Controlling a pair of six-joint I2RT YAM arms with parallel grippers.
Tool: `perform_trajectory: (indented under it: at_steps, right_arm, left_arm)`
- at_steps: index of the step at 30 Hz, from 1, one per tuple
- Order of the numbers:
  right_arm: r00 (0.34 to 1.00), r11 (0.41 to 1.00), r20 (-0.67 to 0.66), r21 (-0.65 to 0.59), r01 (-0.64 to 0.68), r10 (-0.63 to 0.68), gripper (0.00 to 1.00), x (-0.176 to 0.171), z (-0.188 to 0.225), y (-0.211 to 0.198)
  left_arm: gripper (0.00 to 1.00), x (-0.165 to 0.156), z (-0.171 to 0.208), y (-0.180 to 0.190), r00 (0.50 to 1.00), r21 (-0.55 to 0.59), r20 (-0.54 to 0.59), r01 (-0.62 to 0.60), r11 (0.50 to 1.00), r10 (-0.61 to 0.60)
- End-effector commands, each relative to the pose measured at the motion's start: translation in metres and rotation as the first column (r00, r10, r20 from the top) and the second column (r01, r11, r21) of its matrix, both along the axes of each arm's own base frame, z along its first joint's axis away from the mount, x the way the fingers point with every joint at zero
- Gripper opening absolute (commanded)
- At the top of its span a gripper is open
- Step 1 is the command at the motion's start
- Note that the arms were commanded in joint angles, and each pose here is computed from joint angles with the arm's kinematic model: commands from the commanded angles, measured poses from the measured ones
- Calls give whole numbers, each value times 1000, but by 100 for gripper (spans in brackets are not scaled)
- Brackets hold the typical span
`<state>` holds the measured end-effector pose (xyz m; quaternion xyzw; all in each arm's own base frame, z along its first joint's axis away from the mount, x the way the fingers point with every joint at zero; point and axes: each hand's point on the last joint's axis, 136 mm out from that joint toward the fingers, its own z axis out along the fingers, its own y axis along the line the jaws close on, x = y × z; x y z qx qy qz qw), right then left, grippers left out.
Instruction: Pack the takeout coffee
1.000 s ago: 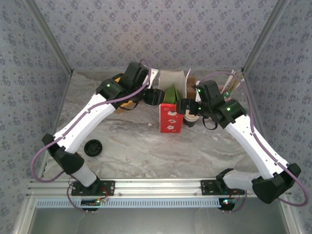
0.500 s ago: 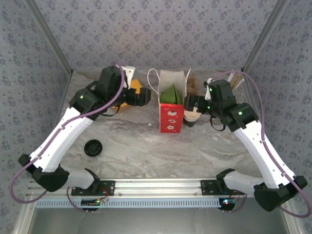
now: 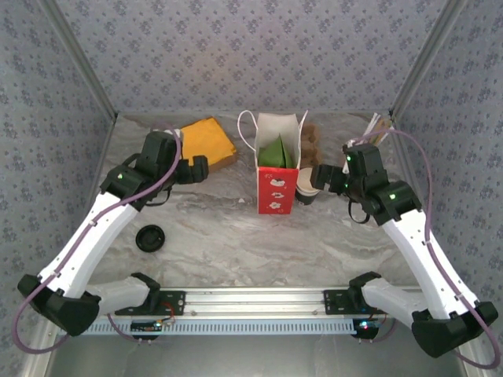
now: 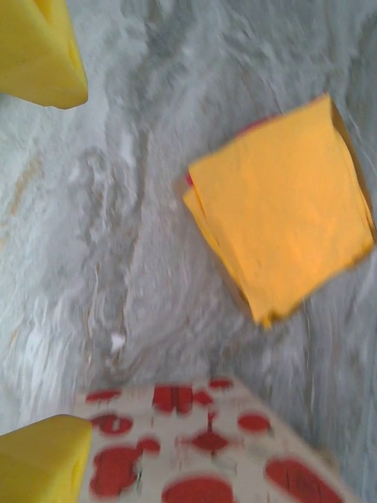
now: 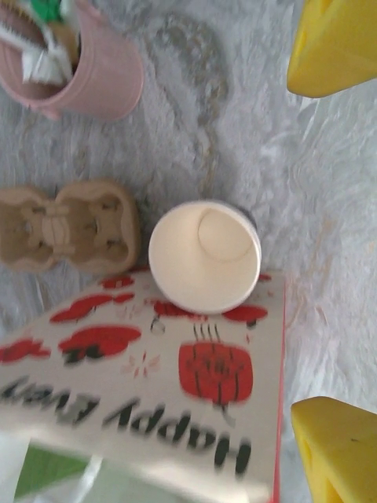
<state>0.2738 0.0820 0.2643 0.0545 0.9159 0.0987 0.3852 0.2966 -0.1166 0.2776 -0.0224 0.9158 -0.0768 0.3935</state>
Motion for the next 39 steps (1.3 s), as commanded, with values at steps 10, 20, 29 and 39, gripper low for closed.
perform_trajectory:
  at_steps: [10,20,29,39]
  right_arm:
    - [964,934,192,-273,232,-183,100,-11,-65,-79]
    - [921,882,278,-308,355,-274,100,7,-118,-116]
    - [881,872,346,-252,420,-324,100,52,-139,-137]
    - [911,904,369,-299,305,-185,100,103,-155,-122]
  left_arm:
    - [100,-10,-86,119,925,209,159,-374,904,346]
    - [100,-1,-149,170,884,233,193,-463,855,426]
    - [100,51,-178,171,907,234,225,-404,884,355]
    - [100,99,-175,155,901,182,360,-322,929,241]
